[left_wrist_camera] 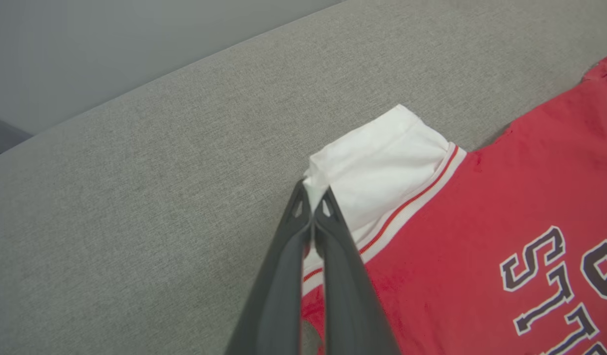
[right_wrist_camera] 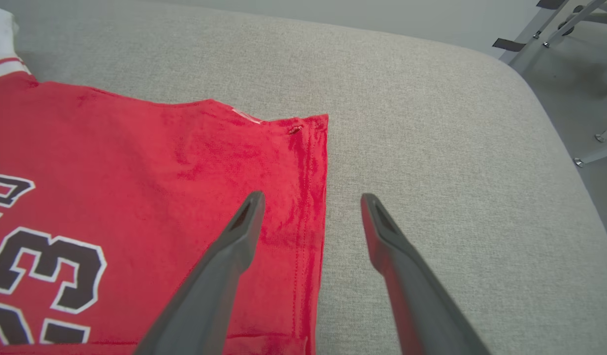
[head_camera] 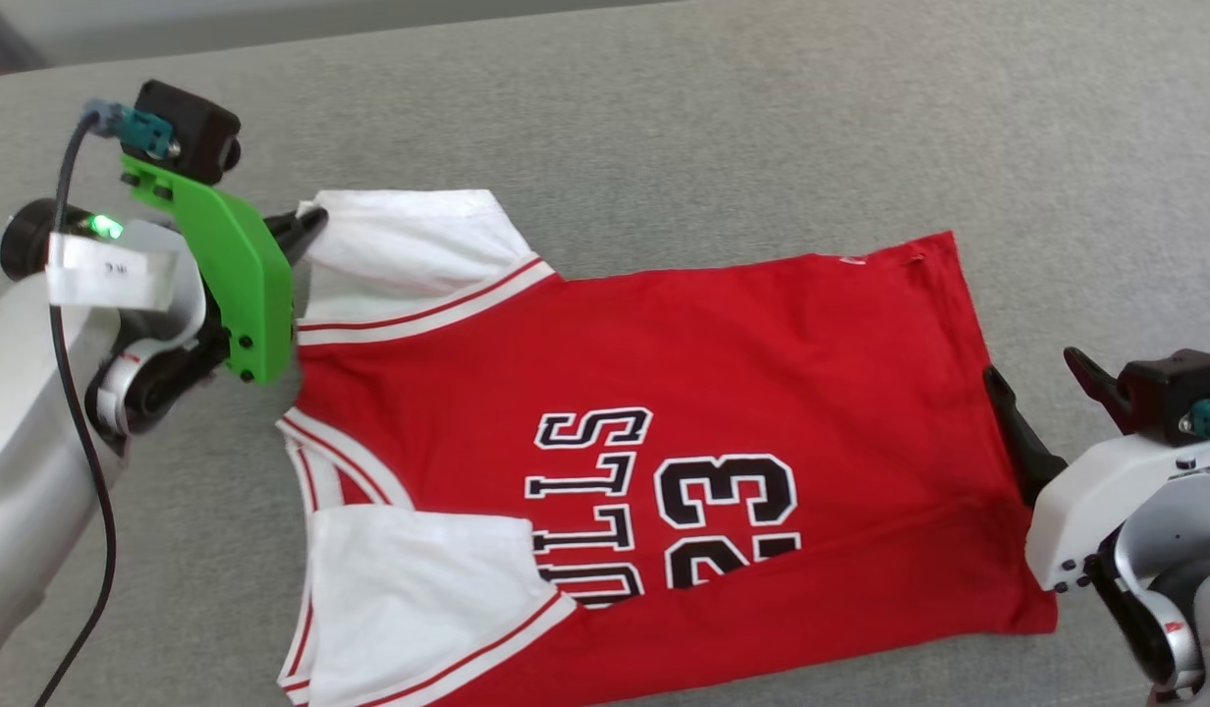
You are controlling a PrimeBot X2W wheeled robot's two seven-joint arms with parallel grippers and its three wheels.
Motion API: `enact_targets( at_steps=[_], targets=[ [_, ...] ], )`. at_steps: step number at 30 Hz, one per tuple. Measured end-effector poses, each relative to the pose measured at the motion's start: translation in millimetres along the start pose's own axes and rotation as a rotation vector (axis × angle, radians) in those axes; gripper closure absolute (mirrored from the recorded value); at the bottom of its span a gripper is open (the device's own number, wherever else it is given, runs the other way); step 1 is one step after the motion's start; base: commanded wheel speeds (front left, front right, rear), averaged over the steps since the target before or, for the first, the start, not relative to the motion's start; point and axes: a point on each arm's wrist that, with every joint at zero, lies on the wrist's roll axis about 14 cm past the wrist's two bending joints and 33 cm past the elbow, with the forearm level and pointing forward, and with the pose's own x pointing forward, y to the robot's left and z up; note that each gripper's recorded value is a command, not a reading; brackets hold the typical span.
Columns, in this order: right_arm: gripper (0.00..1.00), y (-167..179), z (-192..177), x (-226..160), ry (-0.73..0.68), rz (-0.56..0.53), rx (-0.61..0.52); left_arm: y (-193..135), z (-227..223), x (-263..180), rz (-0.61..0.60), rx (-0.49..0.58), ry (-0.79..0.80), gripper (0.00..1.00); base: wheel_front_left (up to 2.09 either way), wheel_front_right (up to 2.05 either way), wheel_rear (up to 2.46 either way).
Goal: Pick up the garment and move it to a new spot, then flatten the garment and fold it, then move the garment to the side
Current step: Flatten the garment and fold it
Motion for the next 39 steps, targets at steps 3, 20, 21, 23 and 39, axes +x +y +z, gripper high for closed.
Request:
enact_targets(
  at_steps=[3, 20, 21, 23, 39],
  targets=[
    [0.00, 4, -3, 6, 0.094, 0.044, -0.029, -5, -2, -20, 0.013, 0.007, -0.012, 1.00, 0.00, 0.00, 0.00],
    [0.00, -2, -11, 88, 0.481, 0.101, -0.092, -22, -11, -61, 0.034, -0.017, -0.099, 1.00, 0.00, 0.00, 0.00],
    [0.00, -2, -14, 93, 0.497, 0.099, -0.100, -22, -12, -60, 0.033, -0.020, -0.099, 1.00, 0.00, 0.00, 0.00],
    [0.00, -3, -20, 102, 0.521, 0.093, -0.110, -22, -14, -60, 0.031, -0.024, -0.098, 1.00, 0.00, 0.00, 0.00],
    [1.00, 15, -55, 132, 0.602, 0.146, -0.166, -12, -35, -63, 0.068, -0.034, -0.066, 1.00, 0.00, 0.00, 0.00]
  ],
)
